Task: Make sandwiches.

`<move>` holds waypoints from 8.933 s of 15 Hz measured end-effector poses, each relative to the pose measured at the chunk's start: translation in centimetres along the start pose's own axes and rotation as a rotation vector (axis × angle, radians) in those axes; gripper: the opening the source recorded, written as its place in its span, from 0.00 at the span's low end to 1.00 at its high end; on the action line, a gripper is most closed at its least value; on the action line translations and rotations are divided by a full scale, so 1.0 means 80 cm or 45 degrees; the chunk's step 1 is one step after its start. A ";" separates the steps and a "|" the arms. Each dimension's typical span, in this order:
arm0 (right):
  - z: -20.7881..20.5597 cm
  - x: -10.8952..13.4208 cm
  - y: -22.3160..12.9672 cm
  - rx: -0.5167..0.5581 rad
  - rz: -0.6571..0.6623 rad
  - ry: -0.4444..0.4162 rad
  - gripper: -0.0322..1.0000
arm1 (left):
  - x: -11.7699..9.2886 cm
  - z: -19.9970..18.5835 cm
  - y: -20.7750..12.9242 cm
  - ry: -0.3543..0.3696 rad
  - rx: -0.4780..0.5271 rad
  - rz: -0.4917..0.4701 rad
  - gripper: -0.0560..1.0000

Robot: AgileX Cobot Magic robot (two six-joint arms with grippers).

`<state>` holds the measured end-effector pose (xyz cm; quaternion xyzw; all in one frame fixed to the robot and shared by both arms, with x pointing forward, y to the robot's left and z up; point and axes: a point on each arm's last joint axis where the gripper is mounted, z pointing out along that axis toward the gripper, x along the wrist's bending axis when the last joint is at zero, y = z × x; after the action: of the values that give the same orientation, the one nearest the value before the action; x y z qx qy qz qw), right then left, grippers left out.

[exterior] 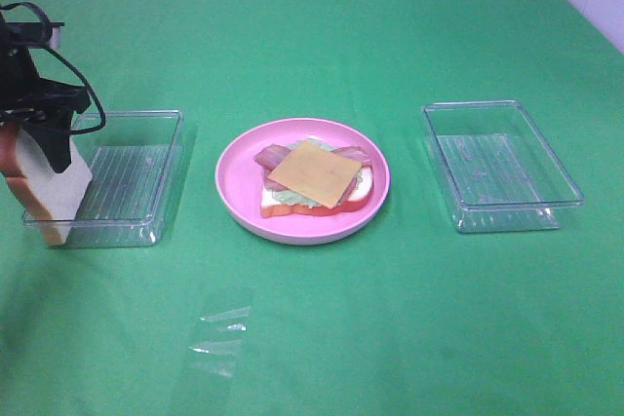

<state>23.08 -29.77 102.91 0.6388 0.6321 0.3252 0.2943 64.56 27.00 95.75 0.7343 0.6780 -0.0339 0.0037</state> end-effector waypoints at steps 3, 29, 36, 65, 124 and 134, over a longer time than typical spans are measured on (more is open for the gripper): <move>0.000 0.000 0.000 0.000 0.000 0.000 0.89 | 0.000 0.000 0.003 0.002 -0.033 -0.024 0.61; 0.000 0.001 0.000 0.000 0.003 0.008 0.89 | -0.048 -0.112 -0.012 -0.343 -0.332 0.074 0.23; 0.000 0.001 0.000 0.000 0.004 0.010 0.89 | -0.172 -0.054 0.016 -0.969 -0.348 0.298 0.23; 0.000 0.001 0.000 0.000 0.004 0.010 0.89 | -0.234 0.063 0.057 -0.997 -0.284 0.126 0.81; 0.000 0.001 0.000 0.001 0.005 0.013 0.89 | -0.024 -0.123 -0.551 0.081 -1.427 0.020 0.99; 0.000 0.001 0.000 0.001 0.005 0.013 0.89 | -0.018 -0.100 -0.525 0.056 -1.454 -0.057 0.99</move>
<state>23.07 -29.68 102.92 0.6384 0.6324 0.3289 0.2903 23.01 29.35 105.52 0.6016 0.6042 0.3531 0.3852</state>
